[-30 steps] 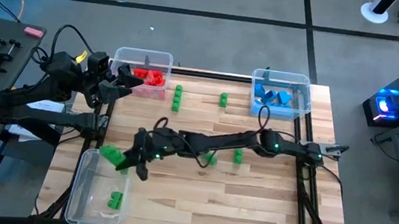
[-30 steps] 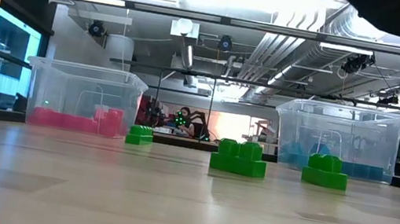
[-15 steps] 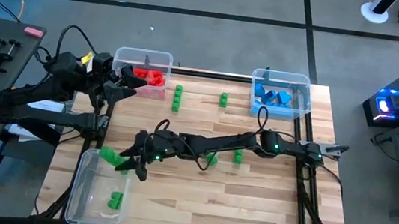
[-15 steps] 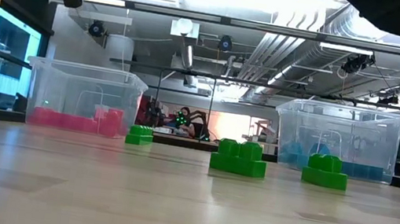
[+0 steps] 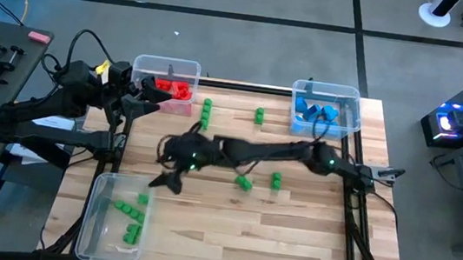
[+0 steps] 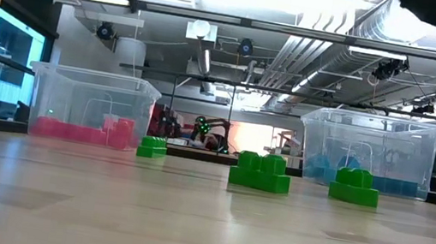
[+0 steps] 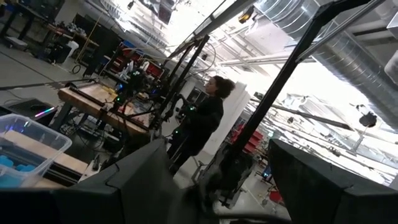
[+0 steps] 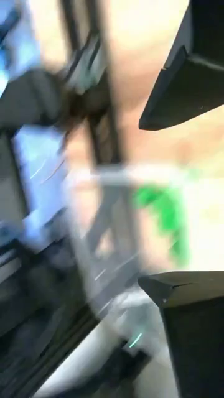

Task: Sort blocks
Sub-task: Put the green game piece into the bottom left transparent bin

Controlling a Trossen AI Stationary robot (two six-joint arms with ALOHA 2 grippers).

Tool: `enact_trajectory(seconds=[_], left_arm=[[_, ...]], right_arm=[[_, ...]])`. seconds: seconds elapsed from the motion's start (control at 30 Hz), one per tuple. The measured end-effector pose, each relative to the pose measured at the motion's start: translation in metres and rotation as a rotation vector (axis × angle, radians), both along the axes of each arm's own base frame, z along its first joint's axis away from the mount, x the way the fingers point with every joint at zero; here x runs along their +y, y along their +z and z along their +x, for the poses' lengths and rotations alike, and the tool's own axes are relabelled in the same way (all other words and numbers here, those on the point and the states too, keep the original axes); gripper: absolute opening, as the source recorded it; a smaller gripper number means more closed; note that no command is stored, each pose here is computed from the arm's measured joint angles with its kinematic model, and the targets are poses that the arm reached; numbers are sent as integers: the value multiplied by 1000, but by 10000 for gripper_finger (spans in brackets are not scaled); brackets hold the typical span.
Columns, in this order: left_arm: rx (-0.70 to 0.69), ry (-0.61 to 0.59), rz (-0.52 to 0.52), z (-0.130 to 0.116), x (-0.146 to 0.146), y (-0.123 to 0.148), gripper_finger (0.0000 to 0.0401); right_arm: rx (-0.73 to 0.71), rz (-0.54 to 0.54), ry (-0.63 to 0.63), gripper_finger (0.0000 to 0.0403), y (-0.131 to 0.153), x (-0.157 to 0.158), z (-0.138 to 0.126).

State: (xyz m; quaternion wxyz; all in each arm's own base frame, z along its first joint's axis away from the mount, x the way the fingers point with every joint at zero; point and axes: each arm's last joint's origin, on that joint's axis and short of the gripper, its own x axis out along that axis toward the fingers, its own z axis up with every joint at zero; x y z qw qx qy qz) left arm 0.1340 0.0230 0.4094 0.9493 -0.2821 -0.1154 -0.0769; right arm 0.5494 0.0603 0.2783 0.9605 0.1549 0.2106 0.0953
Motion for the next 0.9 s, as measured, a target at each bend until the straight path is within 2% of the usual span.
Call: enact_trajectory(seconds=[0.13, 0.27, 0.33, 0.47, 0.57, 0.67, 0.8, 0.9], left_arm=[[1, 0, 0, 0, 0, 0, 273], [1, -1, 1, 0, 0, 0, 273], [2, -1, 3, 0, 0, 0, 273], [0, 6, 30, 0, 0, 0, 273], [5, 6, 31, 0, 0, -1, 273], [19, 1, 25, 1, 0, -2, 273], [31, -1, 23, 1, 0, -3, 273], [45, -1, 19, 1, 0, -4, 273]], right_arm=[[225, -188, -15, 260, 20, -12, -33], [523, -336, -16, 259, 20, -17, -68], [695, -364, -3, 259, 8, -19, -82], [942, -370, 7, 259, -39, -15, -102], [990, -313, -17, 259, -63, -5, -126], [999, -235, -101, 259, -79, 1, -155], [874, -93, -281, 259, -69, -2, -179], [830, -66, -452, 259, -67, -6, -185]])
